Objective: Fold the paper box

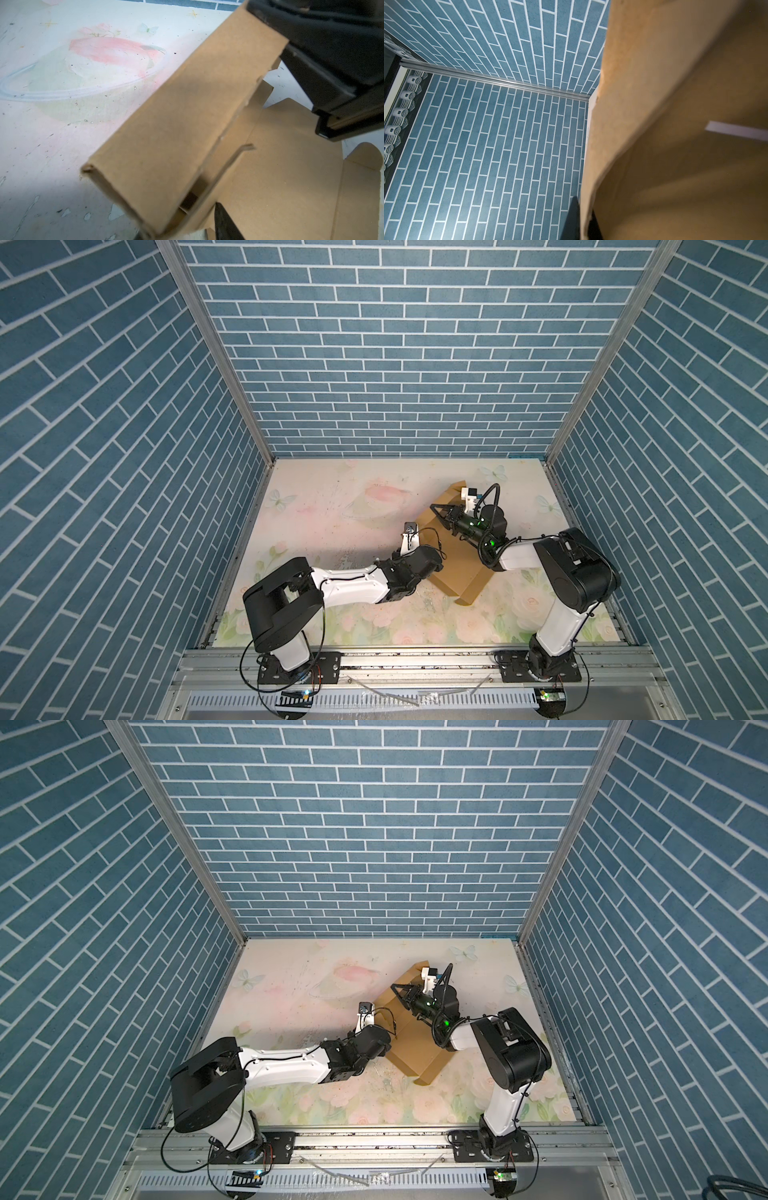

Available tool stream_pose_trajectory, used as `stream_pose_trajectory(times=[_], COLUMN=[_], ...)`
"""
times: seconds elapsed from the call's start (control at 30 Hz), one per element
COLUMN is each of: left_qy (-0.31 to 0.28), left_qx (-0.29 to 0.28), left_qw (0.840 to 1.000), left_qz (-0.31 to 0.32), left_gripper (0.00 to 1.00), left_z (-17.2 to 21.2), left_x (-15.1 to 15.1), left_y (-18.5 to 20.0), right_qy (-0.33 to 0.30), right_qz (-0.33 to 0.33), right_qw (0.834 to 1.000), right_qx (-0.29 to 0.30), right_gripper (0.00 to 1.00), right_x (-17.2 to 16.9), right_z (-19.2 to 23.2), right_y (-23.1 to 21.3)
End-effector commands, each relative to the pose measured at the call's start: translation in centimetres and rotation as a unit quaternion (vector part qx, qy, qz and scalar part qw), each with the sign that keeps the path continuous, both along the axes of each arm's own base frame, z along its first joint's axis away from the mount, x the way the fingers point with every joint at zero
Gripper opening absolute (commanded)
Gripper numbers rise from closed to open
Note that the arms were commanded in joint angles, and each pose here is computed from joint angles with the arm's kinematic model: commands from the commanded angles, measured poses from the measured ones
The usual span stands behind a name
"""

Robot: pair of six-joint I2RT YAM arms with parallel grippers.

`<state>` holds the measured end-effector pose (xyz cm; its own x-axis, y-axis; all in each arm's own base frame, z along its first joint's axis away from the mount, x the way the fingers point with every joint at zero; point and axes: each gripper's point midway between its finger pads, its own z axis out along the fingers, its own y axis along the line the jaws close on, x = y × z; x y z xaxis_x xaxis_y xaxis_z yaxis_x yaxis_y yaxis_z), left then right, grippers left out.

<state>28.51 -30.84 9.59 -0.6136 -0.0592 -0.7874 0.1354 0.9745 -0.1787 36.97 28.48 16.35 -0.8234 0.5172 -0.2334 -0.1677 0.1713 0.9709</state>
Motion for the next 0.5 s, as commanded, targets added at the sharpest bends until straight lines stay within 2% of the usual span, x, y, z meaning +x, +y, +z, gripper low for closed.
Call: stream_pose_trajectory(times=[0.0,0.47], left_qy=[0.001,0.005], left_qx=[0.02,0.056], left_qw=[0.999,0.996], left_qz=[0.036,0.067], left_gripper=[0.43,0.46], left_z=[0.0,0.0], left_x=[0.2,-0.5], left_y=[1.3,1.8], right_qy=[-0.024,-0.023], right_qz=[0.025,0.016], right_qw=[0.999,1.0], right_qx=[-0.001,0.007], right_gripper=[0.0,0.0], right_x=[-1.6,-2.8], right_z=[0.3,-1.4], right_y=[0.0,-2.5])
